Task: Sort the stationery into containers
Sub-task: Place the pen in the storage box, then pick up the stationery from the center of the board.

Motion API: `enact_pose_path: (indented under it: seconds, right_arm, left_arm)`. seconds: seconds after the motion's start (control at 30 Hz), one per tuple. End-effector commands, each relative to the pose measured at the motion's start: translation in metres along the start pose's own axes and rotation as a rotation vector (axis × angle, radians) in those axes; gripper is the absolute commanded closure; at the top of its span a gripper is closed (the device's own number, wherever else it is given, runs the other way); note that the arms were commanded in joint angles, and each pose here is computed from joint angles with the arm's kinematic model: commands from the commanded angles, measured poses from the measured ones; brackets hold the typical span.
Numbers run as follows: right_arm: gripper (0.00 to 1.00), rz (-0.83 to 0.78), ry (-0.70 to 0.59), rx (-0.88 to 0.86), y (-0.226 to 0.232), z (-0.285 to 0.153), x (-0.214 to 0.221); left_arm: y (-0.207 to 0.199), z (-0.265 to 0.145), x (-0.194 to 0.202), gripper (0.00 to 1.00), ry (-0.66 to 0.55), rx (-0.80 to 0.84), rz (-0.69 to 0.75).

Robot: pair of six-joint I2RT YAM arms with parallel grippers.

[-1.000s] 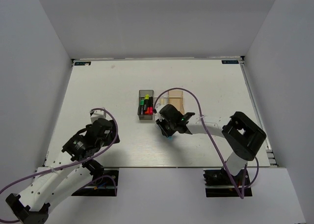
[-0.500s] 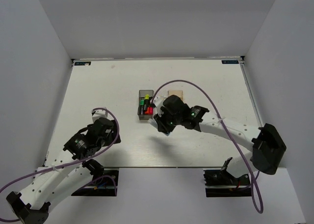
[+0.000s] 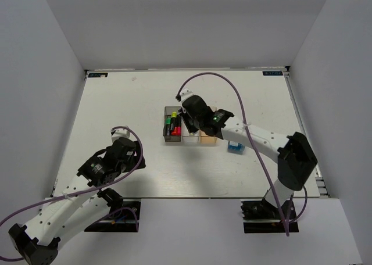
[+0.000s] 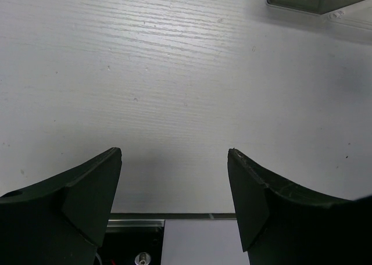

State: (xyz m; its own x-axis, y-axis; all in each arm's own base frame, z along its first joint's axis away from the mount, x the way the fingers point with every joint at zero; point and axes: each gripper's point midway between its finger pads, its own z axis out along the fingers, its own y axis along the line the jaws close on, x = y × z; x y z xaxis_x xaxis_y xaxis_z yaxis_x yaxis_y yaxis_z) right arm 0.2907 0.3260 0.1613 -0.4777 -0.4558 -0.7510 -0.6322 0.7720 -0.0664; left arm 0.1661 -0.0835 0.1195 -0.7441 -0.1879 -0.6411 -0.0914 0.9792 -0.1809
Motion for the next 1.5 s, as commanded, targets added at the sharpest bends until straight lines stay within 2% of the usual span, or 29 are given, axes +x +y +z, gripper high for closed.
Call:
enact_pose_path:
  seconds: [0.0,0.13,0.2,0.23,0.37,0.5,0.6,0.67,0.7,0.73,0.8,0.87,0.93,0.97,1.03,1.07,1.1,1.13,1.17,1.2,1.27,1.3,1.33,1.37,1.4,1.43,1.47]
  right_arm:
    - [1.0,0.157,-0.063,0.128,-0.024,0.01,-0.032]
    - [1.0,0.25,-0.063,0.169,-0.029,0.029,-0.04]
    - [1.0,0.256,0.009,0.189,-0.033,0.045,-0.025]
    - [1.0,0.284,-0.011,0.172,-0.03,0.045,-0.039]
    - [1.0,0.306,0.056,0.158,-0.032,0.061,-0.028]
    - [0.91,0.3,0.103,0.149,-0.033,0.07,-0.016]
    - [0.9,0.306,0.114,0.155,-0.037,0.071,-0.011]
    - [0.84,0.303,0.116,0.152,-0.039,0.071,-0.011]
    - [0.71,0.303,0.117,0.152,-0.041,0.071,-0.011]
    - [0.63,0.299,0.127,0.138,-0.04,0.07,-0.01]
    - [0.5,0.285,0.129,0.126,-0.039,0.067,-0.009]
    - [0.41,0.267,0.097,0.081,-0.035,0.056,-0.02]
    - [0.37,0.236,0.078,0.053,-0.034,0.05,-0.022]
    - [0.37,0.231,0.049,0.041,-0.033,0.039,-0.031]
    - [0.4,0.168,0.073,0.017,-0.036,0.031,-0.026]
    - [0.45,0.14,0.042,0.012,-0.039,0.014,-0.035]
    - [0.61,0.042,0.047,0.054,-0.053,0.008,-0.031]
    - [0.74,0.034,0.079,0.101,-0.067,0.004,-0.016]
    - [0.83,0.024,0.028,0.175,-0.087,-0.024,-0.025]
    - [0.94,0.037,0.078,0.267,-0.11,-0.031,-0.003]
    - [0.94,0.101,0.098,0.385,-0.145,-0.054,0.019]
    - [0.88,0.132,0.095,0.407,-0.153,-0.068,0.026]
    - [0.55,0.172,0.134,0.416,-0.153,-0.073,0.054]
    - [0.46,0.207,0.15,0.435,-0.159,-0.079,0.065]
    - [0.39,0.233,0.129,0.442,-0.16,-0.091,0.067]
    - [0.27,0.29,0.157,0.46,-0.158,-0.088,0.087]
    - [0.21,0.319,0.175,0.476,-0.162,-0.091,0.095]
  left_arm:
    - [-0.007,-0.003,-0.005,0.16,-0.014,0.032,-0.026]
    - [-0.005,-0.004,-0.004,0.16,-0.019,0.036,-0.03]
    - [-0.003,-0.003,-0.001,0.16,-0.013,0.03,-0.027]
    - [-0.002,-0.003,0.0,0.16,-0.011,0.029,-0.028]
    - [-0.001,-0.003,0.004,0.16,-0.007,0.029,-0.03]
    - [0.001,-0.002,0.005,0.16,-0.006,0.028,-0.031]
    - [-0.001,-0.001,0.006,0.16,0.0,0.032,-0.03]
    - [-0.003,-0.001,0.006,0.16,0.003,0.037,-0.028]
    - [-0.003,0.0,0.005,0.16,0.002,0.038,-0.031]
    - [-0.005,0.0,0.004,0.16,0.001,0.041,-0.033]
    - [-0.007,-0.001,0.002,0.16,-0.002,0.049,-0.032]
    - [-0.008,-0.001,0.001,0.16,0.0,0.051,-0.027]
    - [-0.008,-0.001,0.0,0.16,-0.002,0.049,-0.025]
    - [-0.009,-0.001,0.0,0.16,0.0,0.05,-0.021]
    - [-0.012,-0.001,-0.002,0.19,0.001,0.061,-0.015]
    - [-0.012,-0.001,-0.002,0.28,0.003,0.063,0.0]
    - [-0.014,-0.002,-0.003,0.37,0.006,0.072,0.005]
    - [-0.016,-0.005,-0.006,0.47,0.001,0.078,0.016]
    - [-0.016,-0.006,-0.007,0.7,0.002,0.079,0.031]
    - [-0.014,-0.007,-0.007,0.77,0.005,0.076,0.042]
    - [-0.015,-0.007,-0.008,0.81,-0.003,0.081,0.048]
    - [-0.016,-0.006,-0.009,0.8,-0.009,0.088,0.053]
    - [-0.017,-0.005,-0.008,0.75,-0.008,0.094,0.056]
    - [-0.019,-0.002,-0.007,0.57,-0.008,0.098,0.058]
    - [-0.021,0.0,-0.006,0.5,-0.006,0.102,0.056]
    - [-0.024,0.001,-0.004,0.44,0.008,0.116,0.055]
    - [-0.025,0.004,-0.003,0.37,0.012,0.118,0.054]
